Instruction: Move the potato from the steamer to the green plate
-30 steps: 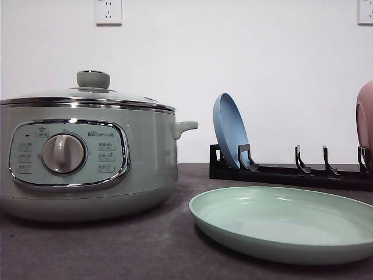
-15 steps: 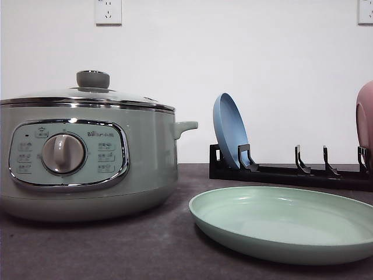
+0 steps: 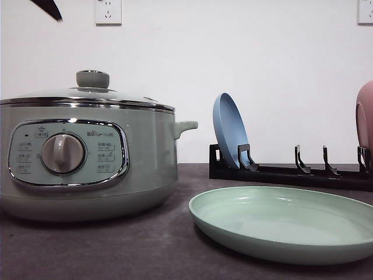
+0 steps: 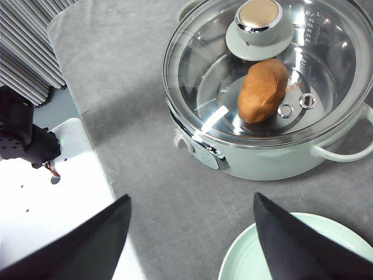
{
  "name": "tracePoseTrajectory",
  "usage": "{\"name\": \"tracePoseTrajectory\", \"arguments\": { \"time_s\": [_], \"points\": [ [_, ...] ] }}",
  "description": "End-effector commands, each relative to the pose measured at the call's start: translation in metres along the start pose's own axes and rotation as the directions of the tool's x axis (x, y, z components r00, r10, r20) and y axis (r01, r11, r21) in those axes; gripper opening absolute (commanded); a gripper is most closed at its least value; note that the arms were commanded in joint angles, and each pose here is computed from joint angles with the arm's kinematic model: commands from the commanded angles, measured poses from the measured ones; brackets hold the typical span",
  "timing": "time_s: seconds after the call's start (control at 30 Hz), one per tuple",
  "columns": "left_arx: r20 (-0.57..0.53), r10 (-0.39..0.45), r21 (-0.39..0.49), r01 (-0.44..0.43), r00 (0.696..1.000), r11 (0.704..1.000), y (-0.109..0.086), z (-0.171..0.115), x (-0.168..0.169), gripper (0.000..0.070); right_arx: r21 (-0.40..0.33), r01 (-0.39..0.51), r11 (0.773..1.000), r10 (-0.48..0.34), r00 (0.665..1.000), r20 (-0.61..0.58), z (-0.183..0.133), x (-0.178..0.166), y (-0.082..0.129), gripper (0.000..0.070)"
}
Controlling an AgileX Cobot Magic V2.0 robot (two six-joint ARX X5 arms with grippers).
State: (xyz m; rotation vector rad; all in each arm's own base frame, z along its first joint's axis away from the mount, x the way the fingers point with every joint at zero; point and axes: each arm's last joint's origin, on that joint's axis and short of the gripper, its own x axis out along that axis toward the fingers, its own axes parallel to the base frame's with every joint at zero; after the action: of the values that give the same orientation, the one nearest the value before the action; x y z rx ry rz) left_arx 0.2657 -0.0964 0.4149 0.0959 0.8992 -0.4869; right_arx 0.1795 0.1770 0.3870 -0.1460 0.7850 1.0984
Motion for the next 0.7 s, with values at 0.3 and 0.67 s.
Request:
{"name": "tracePoseTrajectory", "arguments": {
  "time_s": [0.3, 0.67],
  "points": [
    [-0.142, 0.058, 0.058, -0.051, 0.988, 0.997, -0.006, 0.013, 0.064, 0.0583, -0.021, -0.006, 1.0, 0.006, 1.0, 0.008, 0.004, 0.001, 0.002, 0.0416],
    [-0.229, 0.075, 0.068, -0.061, 0.97, 0.996, -0.007, 0.012, 0.094, 0.0552, -0.025, 0.001, 1.0, -0.001, 1.0, 0.008, 0.004, 0.001, 0.001, 0.0416]
  ]
}}
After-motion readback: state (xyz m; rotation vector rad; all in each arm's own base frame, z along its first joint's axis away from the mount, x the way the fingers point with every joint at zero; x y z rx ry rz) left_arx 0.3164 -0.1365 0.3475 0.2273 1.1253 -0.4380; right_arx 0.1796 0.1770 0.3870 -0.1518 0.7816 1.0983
